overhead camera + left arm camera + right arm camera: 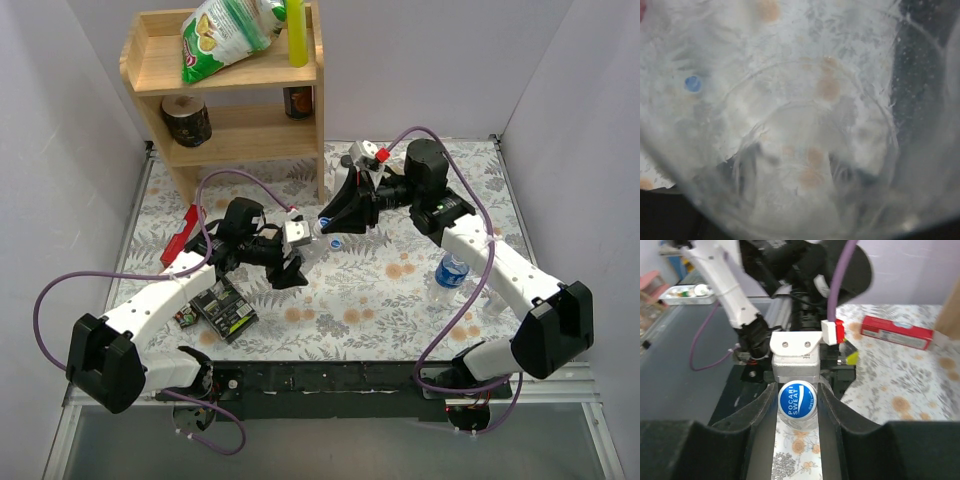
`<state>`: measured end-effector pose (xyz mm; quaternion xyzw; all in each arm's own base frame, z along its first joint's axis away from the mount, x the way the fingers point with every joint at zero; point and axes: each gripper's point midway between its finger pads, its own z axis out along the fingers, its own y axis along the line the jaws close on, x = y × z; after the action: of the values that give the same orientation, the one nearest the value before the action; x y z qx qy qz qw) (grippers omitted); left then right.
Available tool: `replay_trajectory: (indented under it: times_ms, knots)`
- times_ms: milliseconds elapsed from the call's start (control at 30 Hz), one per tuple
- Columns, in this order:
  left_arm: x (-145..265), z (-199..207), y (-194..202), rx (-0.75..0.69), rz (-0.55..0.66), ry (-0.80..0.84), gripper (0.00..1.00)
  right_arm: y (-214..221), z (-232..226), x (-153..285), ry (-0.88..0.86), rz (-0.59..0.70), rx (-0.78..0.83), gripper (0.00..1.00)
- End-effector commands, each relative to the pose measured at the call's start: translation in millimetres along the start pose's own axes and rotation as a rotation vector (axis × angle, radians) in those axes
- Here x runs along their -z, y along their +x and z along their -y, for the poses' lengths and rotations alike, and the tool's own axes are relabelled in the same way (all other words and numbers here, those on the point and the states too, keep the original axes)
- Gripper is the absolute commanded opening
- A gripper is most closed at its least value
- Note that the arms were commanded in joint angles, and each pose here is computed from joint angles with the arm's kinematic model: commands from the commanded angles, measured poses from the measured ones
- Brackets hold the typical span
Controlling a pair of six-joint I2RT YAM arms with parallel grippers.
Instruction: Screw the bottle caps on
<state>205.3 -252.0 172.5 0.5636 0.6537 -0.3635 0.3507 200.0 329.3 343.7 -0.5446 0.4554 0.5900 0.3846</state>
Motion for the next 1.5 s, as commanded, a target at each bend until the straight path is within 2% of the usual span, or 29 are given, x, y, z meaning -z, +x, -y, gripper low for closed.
replay_trajectory:
  times_ms: [0, 33, 100, 133, 200, 233, 267, 300, 333, 400, 433, 467, 500, 567, 600, 700, 800, 1033, 1200, 1467]
  knots:
    - [1.2, -41.0, -42.9, 0.031, 0.118, -0.228, 0.00, -5.4, 49.2, -0.3, 0.382, -0.011, -0.024, 0.02]
    - [6.7, -62.6, -53.0, 0.080, 0.151, -0.378, 0.00, -5.7, 57.9, 3.3, 0.482, -0.012, -0.061, 0.01]
    - [13.9, -86.7, -54.7, 0.162, 0.169, -0.541, 0.00, 2.0, 77.0, 14.0, 0.652, 0.036, -0.241, 0.01]
    - [21.1, -100.2, -53.2, 0.251, 0.181, -0.637, 0.00, 7.3, 80.6, 11.1, 0.676, 0.025, -0.282, 0.01]
    - [19.3, -107.5, -46.8, 0.310, 0.167, -0.671, 0.00, 5.4, 84.4, 6.6, 0.703, -0.002, -0.291, 0.01]
    - [16.9, -104.6, -45.6, 0.320, 0.163, -0.652, 0.00, 6.5, 86.0, 4.4, 0.699, -0.008, -0.290, 0.05]
    - [14.9, -100.6, -43.7, 0.307, 0.152, -0.629, 0.00, 2.0, 86.4, 5.0, 0.703, -0.004, -0.278, 0.16]
    - [11.3, -91.8, -36.3, 0.298, 0.123, -0.587, 0.00, -9.6, 87.1, 11.2, 0.693, 0.004, -0.232, 0.43]
    - [7.9, -79.6, -37.0, 0.236, 0.110, -0.511, 0.00, -21.7, 81.2, 14.2, 0.650, 0.019, -0.187, 0.53]
    - [9.0, -55.8, -28.4, 0.187, 0.088, -0.406, 0.00, -37.5, 64.4, 26.3, 0.507, 0.030, -0.107, 0.79]
    - [12.9, -50.5, -24.4, 0.162, 0.082, -0.368, 0.00, -52.3, 53.3, 30.8, 0.449, 0.058, -0.043, 0.80]
    - [12.1, -33.0, -27.4, 0.083, 0.094, -0.259, 0.00, -57.3, 43.3, 34.8, 0.393, 0.064, -0.012, 0.82]
    - [15.4, -20.2, -17.6, 0.071, 0.059, -0.203, 0.00, -53.8, 27.3, 38.9, 0.294, 0.056, 0.008, 0.85]
    - [20.6, -6.6, -22.8, -0.002, 0.069, -0.094, 0.00, -57.8, 5.9, 39.6, 0.207, 0.050, 0.105, 0.86]
    - [19.8, 1.7, -13.2, 0.039, 0.031, -0.038, 0.00, -53.9, -3.7, 38.5, 0.161, 0.039, 0.124, 0.87]
    - [19.5, 14.6, -13.8, 0.027, 0.010, 0.078, 0.00, -42.6, -16.4, 32.7, 0.073, 0.043, 0.117, 0.85]
    - [18.8, 18.1, -20.7, 0.041, 0.030, 0.111, 0.00, -36.9, -22.2, 23.8, -0.003, 0.052, 0.098, 0.84]
    - [20.2, 16.1, -29.2, 0.031, 0.052, 0.094, 0.00, -36.8, -12.9, 11.4, -0.007, 0.066, 0.104, 0.78]
    - [20.0, 17.0, -32.1, 0.035, 0.060, 0.096, 0.00, -31.4, -11.9, 8.0, -0.020, 0.070, 0.069, 0.66]
    - [18.5, 13.8, -34.3, 0.038, 0.065, 0.092, 0.00, -24.0, -5.6, 3.9, 0.003, 0.075, 0.028, 0.63]
